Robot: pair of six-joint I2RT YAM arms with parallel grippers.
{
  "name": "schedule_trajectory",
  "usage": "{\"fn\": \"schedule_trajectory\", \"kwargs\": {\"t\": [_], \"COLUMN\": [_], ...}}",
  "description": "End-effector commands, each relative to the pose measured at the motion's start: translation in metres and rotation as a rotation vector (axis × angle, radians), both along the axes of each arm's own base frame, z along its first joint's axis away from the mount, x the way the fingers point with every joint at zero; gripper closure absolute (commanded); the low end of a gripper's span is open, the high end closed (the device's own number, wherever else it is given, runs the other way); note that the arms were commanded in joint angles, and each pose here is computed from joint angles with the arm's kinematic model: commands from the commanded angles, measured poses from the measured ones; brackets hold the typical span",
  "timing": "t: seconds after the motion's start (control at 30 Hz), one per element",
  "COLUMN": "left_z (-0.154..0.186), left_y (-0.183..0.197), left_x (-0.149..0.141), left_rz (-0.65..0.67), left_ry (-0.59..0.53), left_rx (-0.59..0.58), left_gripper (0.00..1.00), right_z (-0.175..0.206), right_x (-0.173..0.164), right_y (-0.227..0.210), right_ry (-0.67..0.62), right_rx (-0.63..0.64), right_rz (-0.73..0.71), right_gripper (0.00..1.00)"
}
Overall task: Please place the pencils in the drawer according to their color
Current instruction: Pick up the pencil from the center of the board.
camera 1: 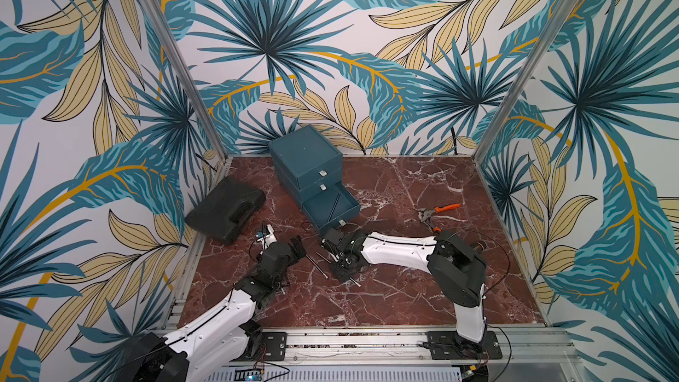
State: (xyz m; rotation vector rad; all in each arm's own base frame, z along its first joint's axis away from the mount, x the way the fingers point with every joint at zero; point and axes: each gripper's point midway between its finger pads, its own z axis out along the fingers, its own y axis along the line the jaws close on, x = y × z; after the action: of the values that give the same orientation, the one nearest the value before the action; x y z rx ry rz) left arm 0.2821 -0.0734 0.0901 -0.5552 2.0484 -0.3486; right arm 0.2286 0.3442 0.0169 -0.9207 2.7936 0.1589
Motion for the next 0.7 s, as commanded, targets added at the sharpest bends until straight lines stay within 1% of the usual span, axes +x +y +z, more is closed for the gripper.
{"fn": "schedule_trajectory", "kwargs": {"t": [0.0, 0.2, 0.43, 0.67], "left_z": [0.0022, 0.0028, 0.0022, -0.0015], "left_y": [0.0031, 0.0031, 0.0034, 0.0047], "left_x": [0.0009, 0.0011, 0.0016, 0.0005], "left_rz": [0.015, 0.017, 0.02, 0.048], "left_ry": [-0.015, -0.017, -0.017, -0.021], "left_rx": [-0.003, -0.005, -0.005, -0.048], "left_gripper": [0.0, 0.0, 0.0, 0.0], "right_z": [-0.0366, -0.0377, -0.0368, -0.0309], "right_x": [-0.0182, -0.0205, -0.0213, -0.0165], "right_y": [-0.0202, -0.0185, -0.0163, -0.0147], "right_ry": [0.088, 0.103, 0.111, 0.084], "right_rx": [-0.11, -0.106, -0.099, -0.094], "right_rz": [0.019, 0.031, 0.042, 0.024], "right_gripper": [0.89, 1.0, 1.0, 1.0]}}
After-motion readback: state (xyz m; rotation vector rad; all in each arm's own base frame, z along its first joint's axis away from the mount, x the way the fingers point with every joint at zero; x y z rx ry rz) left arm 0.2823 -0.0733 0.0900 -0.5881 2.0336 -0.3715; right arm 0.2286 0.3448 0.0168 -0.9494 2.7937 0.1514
